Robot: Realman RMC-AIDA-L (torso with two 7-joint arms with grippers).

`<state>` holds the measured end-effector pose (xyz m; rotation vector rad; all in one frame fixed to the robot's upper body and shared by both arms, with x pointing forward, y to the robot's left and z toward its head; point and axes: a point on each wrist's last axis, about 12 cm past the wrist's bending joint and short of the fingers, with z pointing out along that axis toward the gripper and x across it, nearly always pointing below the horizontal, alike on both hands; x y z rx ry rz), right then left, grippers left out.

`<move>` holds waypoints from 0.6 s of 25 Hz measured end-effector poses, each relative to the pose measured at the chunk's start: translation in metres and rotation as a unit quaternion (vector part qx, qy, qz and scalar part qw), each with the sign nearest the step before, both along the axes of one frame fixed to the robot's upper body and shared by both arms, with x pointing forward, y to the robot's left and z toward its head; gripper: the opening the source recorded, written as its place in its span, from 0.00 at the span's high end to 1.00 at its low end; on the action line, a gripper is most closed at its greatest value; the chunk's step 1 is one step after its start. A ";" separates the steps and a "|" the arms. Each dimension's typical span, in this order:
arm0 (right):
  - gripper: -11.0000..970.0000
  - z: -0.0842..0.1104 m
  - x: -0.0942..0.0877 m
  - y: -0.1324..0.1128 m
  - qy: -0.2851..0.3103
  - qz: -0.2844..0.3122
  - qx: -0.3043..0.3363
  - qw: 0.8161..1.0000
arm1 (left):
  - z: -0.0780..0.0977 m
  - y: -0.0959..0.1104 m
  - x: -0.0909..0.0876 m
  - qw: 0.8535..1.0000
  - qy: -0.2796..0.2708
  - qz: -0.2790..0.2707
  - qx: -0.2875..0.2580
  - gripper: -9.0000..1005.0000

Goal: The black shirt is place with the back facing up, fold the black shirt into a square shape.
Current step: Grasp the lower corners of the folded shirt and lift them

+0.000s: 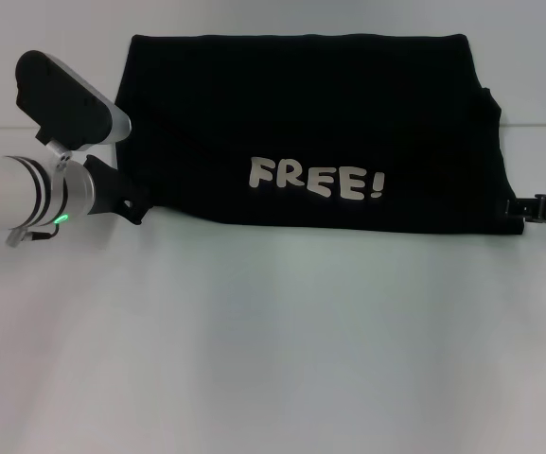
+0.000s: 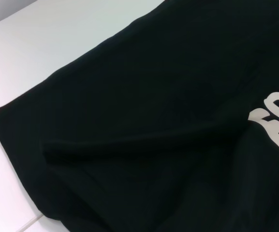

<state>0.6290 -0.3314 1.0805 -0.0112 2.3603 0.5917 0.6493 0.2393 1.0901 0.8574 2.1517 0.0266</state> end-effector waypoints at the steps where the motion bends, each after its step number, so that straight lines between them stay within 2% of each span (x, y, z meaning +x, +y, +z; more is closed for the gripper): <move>1: 0.35 -0.001 0.000 0.000 0.000 -0.002 -0.001 1.000 | 0.000 0.000 0.000 1.000 0.000 0.000 0.000 0.99; 11: 0.35 -0.008 0.000 0.007 0.003 -0.007 -0.003 1.000 | -0.002 0.001 -0.001 1.000 0.002 0.003 -0.001 0.99; 15: 0.40 -0.009 -0.001 0.009 0.005 -0.006 -0.004 1.000 | -0.002 0.002 0.000 1.000 0.002 0.002 0.000 0.99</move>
